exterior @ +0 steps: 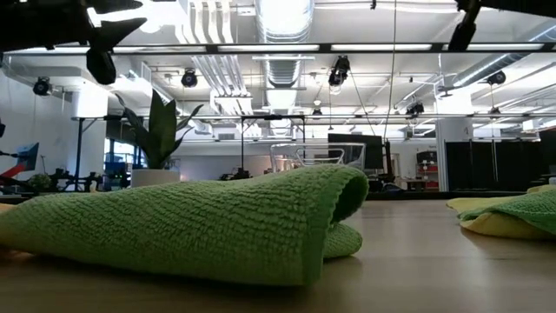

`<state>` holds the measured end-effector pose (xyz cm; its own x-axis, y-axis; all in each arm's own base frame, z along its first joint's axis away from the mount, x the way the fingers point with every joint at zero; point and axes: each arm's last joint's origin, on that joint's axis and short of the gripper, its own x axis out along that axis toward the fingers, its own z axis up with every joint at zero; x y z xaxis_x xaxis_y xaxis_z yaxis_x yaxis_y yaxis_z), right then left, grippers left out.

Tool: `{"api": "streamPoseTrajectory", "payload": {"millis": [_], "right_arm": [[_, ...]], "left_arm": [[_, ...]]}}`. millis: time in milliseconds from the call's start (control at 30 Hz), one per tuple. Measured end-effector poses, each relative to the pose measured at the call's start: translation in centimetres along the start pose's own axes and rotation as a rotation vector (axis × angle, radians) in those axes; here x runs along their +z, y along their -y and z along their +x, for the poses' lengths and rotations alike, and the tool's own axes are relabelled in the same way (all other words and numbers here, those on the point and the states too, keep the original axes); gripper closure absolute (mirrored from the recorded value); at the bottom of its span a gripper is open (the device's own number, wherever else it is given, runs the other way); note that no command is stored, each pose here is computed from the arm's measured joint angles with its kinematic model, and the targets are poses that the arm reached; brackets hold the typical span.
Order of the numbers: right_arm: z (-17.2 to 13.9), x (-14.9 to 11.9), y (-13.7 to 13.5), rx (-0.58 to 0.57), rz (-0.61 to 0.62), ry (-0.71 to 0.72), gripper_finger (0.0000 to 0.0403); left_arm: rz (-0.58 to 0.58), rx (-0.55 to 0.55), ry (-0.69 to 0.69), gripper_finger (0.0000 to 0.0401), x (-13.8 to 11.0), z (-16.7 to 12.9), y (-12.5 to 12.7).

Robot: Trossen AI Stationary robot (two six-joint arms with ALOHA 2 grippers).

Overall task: Fold microfiber towels
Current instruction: Move the top green towel to the center

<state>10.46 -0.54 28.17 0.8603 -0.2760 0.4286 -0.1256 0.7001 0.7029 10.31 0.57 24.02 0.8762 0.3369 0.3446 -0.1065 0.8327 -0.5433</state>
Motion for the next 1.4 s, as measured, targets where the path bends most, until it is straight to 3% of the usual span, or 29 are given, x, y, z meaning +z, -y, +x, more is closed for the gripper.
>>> {"api": "streamPoseTrajectory", "payload": {"millis": [233, 433, 567, 733, 900, 1233, 1400], "right_arm": [[-1.0, -0.5, 0.9, 0.000, -0.057, 0.000, 0.0394], [-1.2, -1.2, 1.6, -0.020, -0.067, -0.022, 0.0394], [-1.3, -1.5, 2.0, -0.033, -0.074, -0.038, 0.0394], [-1.3, -1.6, 2.0, -0.036, -0.076, -0.041, 0.0394], [-1.3, -1.6, 2.0, -0.036, -0.077, -0.041, 0.0394], [-1.3, -1.6, 2.0, -0.036, -0.077, -0.041, 0.0394], [-1.3, -1.6, 2.0, -0.036, -0.077, -0.042, 0.0394]], "left_arm": [[-0.017, -0.014, 0.027, 0.0318, -0.3, -0.7, -0.5], [-0.220, -0.147, 0.221, 0.0318, 1.6, -0.3, 0.7], [-0.145, -0.242, 0.348, 0.0318, 3.5, 1.3, 2.6], [0.073, -0.212, 0.516, 0.0318, 6.2, 4.7, 5.5], [0.223, -0.174, 0.572, 0.0318, 8.2, 8.1, 8.0], [0.105, -0.204, 0.545, 0.0318, 8.2, 14.6, 11.0], [0.045, -0.225, 0.554, 0.0318, 8.1, 16.5, 11.8]]}}
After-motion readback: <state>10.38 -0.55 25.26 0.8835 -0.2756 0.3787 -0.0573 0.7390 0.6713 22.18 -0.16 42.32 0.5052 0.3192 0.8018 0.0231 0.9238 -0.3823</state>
